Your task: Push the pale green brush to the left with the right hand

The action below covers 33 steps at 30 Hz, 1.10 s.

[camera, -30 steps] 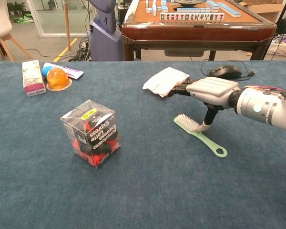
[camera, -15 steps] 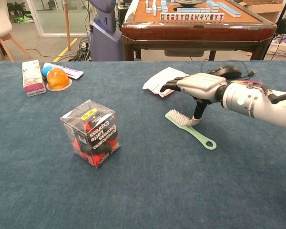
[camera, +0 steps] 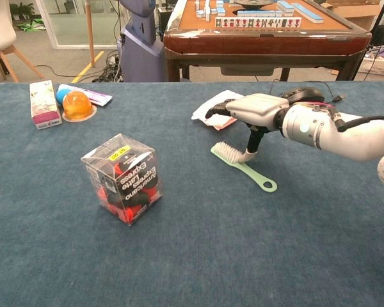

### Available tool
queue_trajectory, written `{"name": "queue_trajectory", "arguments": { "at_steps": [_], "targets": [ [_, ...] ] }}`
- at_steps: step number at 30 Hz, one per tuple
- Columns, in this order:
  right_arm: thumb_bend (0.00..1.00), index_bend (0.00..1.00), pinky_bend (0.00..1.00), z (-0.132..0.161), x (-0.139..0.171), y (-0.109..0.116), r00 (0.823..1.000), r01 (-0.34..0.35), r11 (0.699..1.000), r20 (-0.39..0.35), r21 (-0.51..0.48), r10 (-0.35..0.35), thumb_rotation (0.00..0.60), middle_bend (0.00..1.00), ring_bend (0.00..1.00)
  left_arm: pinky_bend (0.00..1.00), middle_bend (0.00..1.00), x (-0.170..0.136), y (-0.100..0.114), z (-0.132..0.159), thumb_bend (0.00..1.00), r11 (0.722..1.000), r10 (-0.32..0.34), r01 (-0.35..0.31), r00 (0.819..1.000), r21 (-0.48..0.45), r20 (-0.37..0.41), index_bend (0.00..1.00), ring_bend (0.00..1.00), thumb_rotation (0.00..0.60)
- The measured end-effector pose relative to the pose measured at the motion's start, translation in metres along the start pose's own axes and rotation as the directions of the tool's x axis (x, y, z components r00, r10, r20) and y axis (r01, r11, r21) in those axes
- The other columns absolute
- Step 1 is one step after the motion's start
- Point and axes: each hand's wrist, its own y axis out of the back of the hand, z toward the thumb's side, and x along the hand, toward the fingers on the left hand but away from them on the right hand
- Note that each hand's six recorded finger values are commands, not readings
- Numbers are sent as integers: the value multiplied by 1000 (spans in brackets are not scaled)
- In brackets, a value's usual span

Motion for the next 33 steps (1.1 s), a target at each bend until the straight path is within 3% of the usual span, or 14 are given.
{"name": "queue_trajectory", "arguments": {
  "at_steps": [27,33],
  "targets": [
    [0,117,107,47,-49,20,998,49,999,-44,0,-49,600,102,0,435,464,-2,7,-2,170,1000,10,-9,1000,-26,9,557,315,600],
    [0,117,107,56,-59,20,998,44,998,-36,-37,-46,600,102,0,436,464,-2,9,-3,171,999,15,-14,1000,-29,9,557,315,600]
  ]
}}
